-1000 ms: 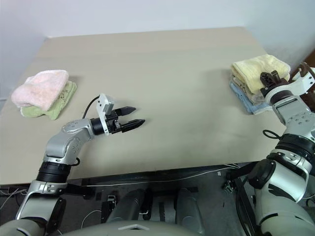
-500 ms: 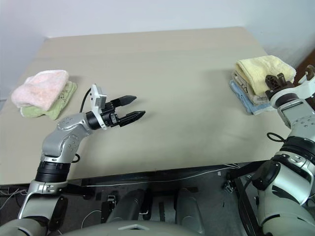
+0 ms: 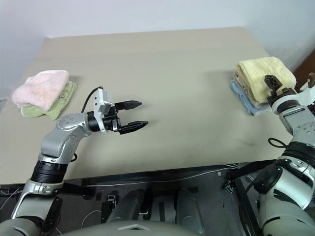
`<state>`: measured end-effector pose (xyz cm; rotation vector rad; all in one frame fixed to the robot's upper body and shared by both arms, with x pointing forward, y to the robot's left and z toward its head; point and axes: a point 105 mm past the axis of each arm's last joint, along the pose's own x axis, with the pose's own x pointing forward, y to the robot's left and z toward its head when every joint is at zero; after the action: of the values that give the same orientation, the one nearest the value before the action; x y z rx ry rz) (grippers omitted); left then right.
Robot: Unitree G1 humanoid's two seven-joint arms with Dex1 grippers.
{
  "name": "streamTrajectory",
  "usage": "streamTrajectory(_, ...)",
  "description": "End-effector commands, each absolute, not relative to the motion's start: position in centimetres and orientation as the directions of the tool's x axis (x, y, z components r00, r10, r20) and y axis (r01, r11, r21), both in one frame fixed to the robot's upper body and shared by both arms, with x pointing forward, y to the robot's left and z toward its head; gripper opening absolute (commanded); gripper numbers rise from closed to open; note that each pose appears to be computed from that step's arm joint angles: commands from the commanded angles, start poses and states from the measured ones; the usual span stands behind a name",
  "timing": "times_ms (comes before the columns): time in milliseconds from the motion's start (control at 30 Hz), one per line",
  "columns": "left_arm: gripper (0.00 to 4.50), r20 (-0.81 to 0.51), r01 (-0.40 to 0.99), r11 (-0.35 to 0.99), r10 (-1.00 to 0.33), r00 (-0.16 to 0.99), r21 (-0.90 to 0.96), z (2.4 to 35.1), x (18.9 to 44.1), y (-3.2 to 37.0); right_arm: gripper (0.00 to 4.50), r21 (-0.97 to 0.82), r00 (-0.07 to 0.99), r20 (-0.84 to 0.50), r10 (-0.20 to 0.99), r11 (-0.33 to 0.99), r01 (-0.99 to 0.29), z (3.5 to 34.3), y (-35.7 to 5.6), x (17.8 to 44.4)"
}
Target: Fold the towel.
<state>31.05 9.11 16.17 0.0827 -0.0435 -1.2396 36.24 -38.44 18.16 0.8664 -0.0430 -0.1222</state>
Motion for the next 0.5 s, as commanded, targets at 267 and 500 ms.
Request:
streamTrajectory(267,4.5,0.016,0.95,0.28,-0.96,0.281,0.136,16.9,30.7,8.0,4.46,0.721,0.99,0.118,-0.08,0.692,-0.03,21.7,-41.9,29.3)
streamTrajectory(500,4.5,-0.017,0.946,0.257,-0.964,0.265,0.196,16.5,30.8,7.9,4.46,0.281,0.97,0.09,0.227,0.928,-0.243,23.7,-35.7,27.0)
